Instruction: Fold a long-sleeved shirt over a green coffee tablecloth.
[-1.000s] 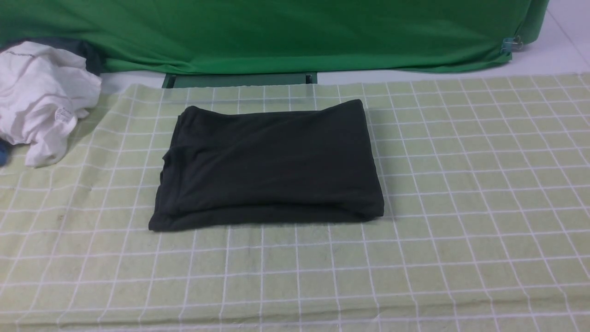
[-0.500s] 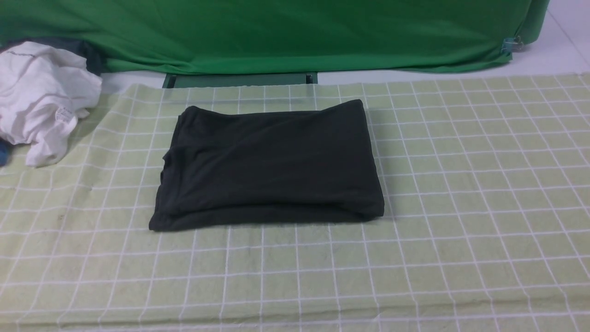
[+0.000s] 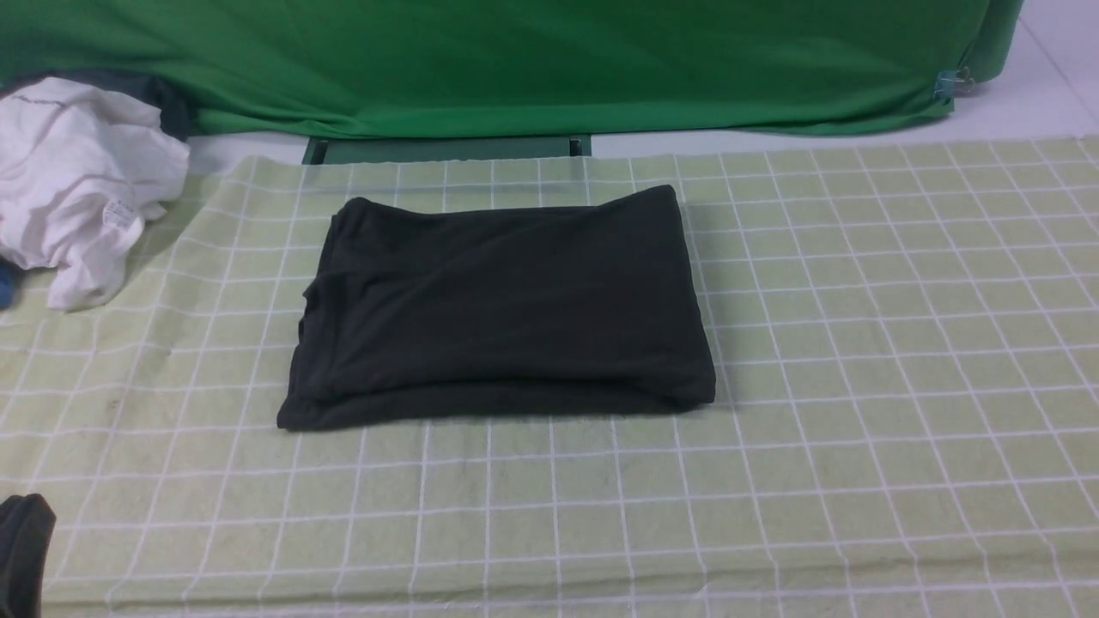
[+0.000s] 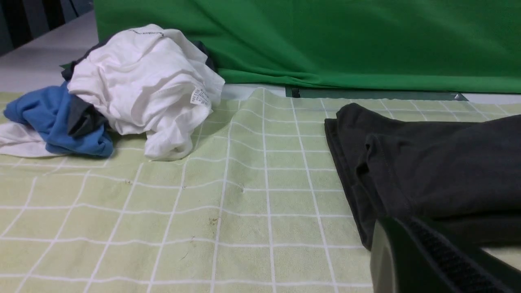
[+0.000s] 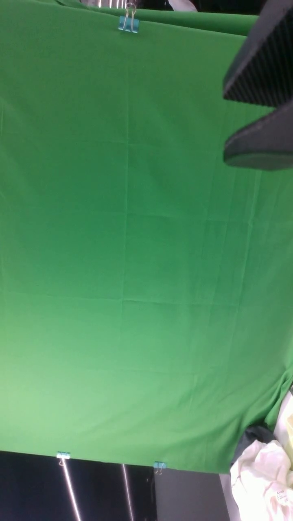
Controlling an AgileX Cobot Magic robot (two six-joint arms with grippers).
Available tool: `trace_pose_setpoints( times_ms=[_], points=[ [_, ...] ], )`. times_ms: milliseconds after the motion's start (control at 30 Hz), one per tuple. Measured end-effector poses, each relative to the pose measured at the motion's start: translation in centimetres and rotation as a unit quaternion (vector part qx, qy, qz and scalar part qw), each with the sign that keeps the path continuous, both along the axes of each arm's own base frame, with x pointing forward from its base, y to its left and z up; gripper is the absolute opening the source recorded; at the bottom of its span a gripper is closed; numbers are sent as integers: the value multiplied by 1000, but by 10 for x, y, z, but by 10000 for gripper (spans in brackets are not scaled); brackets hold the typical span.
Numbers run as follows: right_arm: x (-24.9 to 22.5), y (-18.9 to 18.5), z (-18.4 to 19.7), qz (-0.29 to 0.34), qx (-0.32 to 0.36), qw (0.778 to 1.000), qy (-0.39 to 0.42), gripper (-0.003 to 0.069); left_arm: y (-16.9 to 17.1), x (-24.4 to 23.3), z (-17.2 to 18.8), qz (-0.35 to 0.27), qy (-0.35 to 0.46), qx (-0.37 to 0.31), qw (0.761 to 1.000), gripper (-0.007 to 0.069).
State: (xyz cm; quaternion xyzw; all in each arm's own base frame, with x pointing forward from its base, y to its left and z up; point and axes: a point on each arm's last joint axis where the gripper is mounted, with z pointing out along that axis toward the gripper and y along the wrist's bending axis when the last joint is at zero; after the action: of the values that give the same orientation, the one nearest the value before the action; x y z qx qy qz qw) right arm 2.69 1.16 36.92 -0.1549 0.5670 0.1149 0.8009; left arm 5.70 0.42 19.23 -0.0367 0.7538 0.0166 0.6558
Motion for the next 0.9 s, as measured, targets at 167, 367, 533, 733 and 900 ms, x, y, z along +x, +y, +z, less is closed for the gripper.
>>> trace_pose_setpoints(
  times_ms=[167, 367, 533, 733, 900],
  points=[
    [0, 0, 0, 0, 0, 1000, 0, 185, 0, 0, -1, 0, 5, 0, 1000, 14],
    [0, 0, 0, 0, 0, 1000, 0, 200, 0, 0, -1, 0, 5, 0, 1000, 14],
    [0, 0, 0, 0, 0, 1000, 0, 213, 0, 0, -1, 0, 5, 0, 1000, 14],
    [0, 0, 0, 0, 0, 1000, 0, 226, 0, 0, -1, 0, 5, 0, 1000, 14],
    [0, 0, 0, 0, 0, 1000, 0, 234, 0, 0, -1, 0, 5, 0, 1000, 14]
  ],
)
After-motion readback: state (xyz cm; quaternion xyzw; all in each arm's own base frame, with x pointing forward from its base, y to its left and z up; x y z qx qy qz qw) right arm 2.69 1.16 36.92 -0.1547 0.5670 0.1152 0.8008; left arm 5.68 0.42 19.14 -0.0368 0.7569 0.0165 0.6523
